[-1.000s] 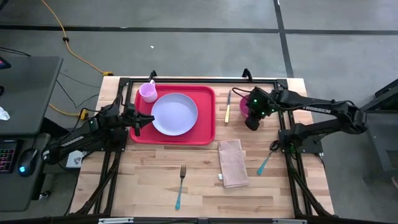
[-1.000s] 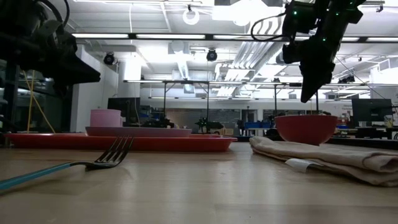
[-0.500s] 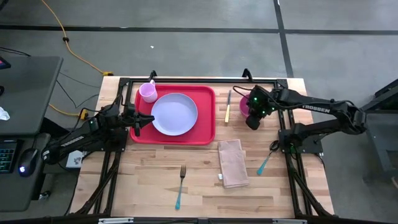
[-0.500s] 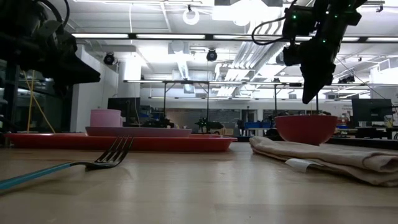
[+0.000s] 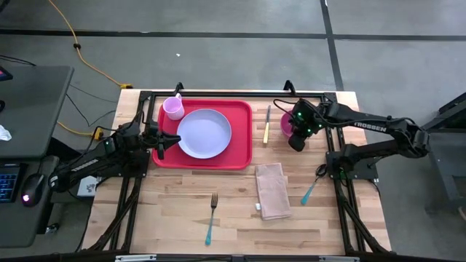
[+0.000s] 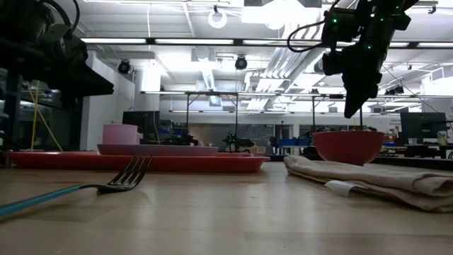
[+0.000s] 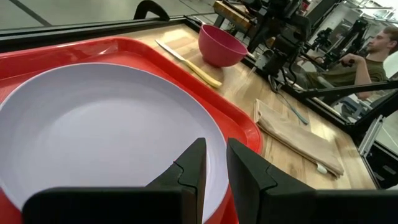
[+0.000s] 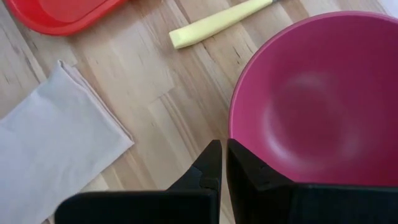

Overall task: Set up tray
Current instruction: Put the pink bowl on the purple plate

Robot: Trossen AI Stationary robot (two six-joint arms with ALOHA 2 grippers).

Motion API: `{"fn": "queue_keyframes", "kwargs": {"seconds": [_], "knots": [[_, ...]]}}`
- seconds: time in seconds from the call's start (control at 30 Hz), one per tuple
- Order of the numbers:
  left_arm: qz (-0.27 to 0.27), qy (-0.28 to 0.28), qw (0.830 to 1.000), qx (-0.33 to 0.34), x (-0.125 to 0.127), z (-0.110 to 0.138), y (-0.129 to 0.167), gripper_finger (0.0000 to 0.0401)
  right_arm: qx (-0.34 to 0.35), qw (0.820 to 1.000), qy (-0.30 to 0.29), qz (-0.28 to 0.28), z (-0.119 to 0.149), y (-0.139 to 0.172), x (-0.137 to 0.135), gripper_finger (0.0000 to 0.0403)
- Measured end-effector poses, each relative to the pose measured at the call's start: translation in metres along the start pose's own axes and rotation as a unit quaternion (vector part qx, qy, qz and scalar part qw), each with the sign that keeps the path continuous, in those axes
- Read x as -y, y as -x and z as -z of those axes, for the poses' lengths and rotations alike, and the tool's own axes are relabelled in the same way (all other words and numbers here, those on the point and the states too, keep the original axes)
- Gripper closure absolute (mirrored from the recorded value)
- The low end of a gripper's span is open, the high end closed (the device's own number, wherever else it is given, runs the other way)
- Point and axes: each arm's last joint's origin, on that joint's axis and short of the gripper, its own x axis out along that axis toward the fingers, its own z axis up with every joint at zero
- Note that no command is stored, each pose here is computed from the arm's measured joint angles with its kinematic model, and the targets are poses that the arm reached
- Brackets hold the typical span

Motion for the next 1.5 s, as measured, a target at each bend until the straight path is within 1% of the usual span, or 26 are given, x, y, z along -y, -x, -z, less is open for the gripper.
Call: {"fn": "queue_keyframes", "kwargs": {"seconds": [0.27, 0.67, 0.73, 0.8, 0.9, 1.03, 1.13, 1.23, 1.37, 1.5], "knots": [[0.0, 0.0, 1.0, 0.0, 0.0, 0.0, 0.0, 0.0306, -0.003, 1.0, 0.009, -0.008, 0.0, -0.001, 0.0, 0.0402], [0.0, 0.0, 1.0, 0.0, 0.0, 0.0, 0.0, 0.0306, -0.026, 0.999, 0.019, -0.009, -0.002, -0.01, 0.0, 0.04], [0.0, 0.0, 1.0, 0.0, 0.0, 0.0, 0.0, 0.0306, -0.026, 0.999, 0.018, -0.008, -0.002, -0.01, 0.0, 0.0388], [0.0, 0.0, 1.0, 0.0, 0.0, 0.0, 0.0, 0.0306, -0.025, 1.0, 0.014, -0.002, -0.002, -0.01, 0.001, 0.0366], [0.0, 0.0, 1.0, 0.0, 0.0, 0.0, 0.0, 0.0306, -0.024, 1.0, 0.002, 0.003, -0.003, -0.01, 0.003, 0.0317], [0.0, 0.0, 1.0, 0.0, 0.0, 0.0, 0.0, 0.0306, -0.024, 1.0, 0.008, 0.002, -0.003, -0.01, 0.003, 0.025], [0.0, 0.0, 1.0, 0.0, 0.0, 0.0, 0.0, 0.0306, -0.024, 1.0, 0.012, 0.002, -0.003, -0.01, 0.003, 0.0215], [0.0, 0.0, 1.0, 0.0, 0.0, 0.0, 0.0, 0.0306, -0.024, 0.999, 0.023, 0.001, -0.003, -0.01, 0.003, 0.0203], [0.0, 0.0, 1.0, 0.0, 0.0, 0.0, 0.0, 0.0306, -0.024, 0.999, 0.039, 0.003, -0.003, -0.01, 0.003, 0.0206], [0.0, 0.0, 1.0, 0.0, 0.0, 0.0, 0.0, 0.0306, -0.026, 0.998, 0.047, -0.012, -0.003, -0.011, 0.002, 0.0211]]}}
